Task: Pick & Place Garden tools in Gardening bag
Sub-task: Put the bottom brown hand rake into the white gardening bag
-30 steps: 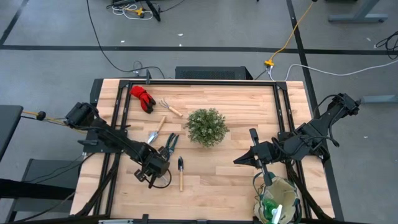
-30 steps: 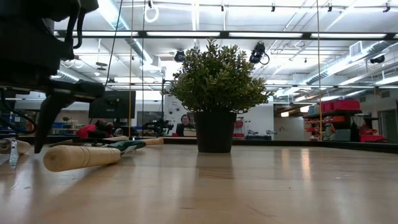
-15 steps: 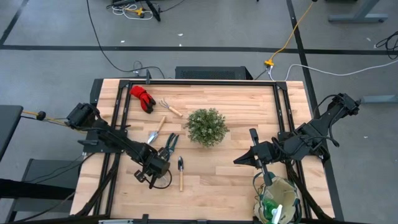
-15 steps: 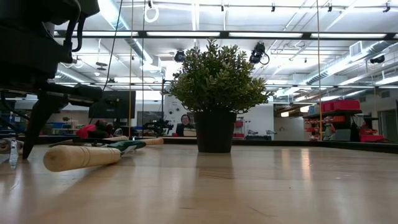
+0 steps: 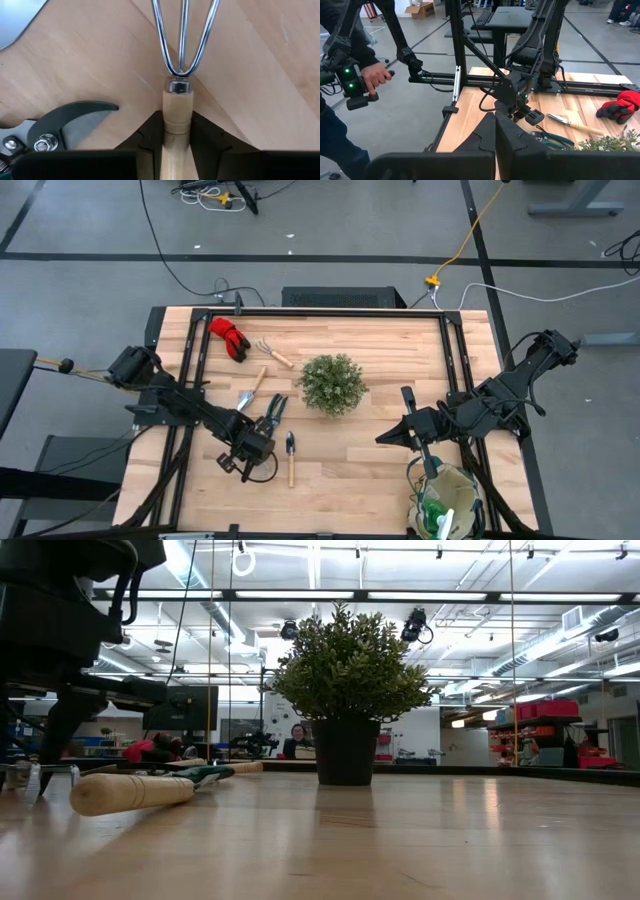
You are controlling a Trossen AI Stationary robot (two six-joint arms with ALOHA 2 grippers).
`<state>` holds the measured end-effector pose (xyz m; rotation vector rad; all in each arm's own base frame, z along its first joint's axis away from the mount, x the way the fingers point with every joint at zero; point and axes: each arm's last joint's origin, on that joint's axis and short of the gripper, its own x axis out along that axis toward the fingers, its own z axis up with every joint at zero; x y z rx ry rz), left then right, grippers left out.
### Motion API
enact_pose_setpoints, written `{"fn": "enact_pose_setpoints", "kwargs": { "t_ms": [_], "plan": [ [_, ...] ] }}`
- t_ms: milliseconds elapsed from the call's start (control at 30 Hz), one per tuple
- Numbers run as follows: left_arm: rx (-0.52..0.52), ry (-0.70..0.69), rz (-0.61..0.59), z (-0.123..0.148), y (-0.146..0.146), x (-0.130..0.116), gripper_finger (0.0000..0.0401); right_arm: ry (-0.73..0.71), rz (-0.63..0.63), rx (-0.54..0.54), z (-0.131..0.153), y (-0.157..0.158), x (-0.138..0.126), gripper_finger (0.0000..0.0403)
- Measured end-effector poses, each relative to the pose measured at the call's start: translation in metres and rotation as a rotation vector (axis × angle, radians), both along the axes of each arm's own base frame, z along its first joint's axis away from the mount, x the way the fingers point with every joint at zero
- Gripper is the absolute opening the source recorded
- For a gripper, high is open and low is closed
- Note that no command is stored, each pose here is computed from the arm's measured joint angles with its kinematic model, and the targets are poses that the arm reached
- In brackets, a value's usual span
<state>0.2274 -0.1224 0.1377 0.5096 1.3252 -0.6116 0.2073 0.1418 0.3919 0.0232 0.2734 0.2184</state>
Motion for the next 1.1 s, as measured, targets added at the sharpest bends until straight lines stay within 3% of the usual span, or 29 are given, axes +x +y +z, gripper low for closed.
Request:
{"fn": "enact_pose_setpoints", "kwargs": {
  "t_ms": [167, 633, 1100],
  "plan": [
    [-0.013, -0.011, -0.033, 0.005, -0.003, 0.005, 0.0095, 0.0, 0.0, 0.0, 0.0, 0.0, 0.0, 0.0],
    [-0.033, -0.009, -0.032, 0.035, -0.01, 0.019, 0.0078, 0.0, 0.003, -0.003, 0.0, 0.0, 0.0, 0.0],
    [-0.082, -0.186, -0.003, 0.104, -0.019, 0.053, 0.0078, -0.017, 0.02, -0.073, 0.0, 0.0, 0.0, 0.0]
  ]
}}
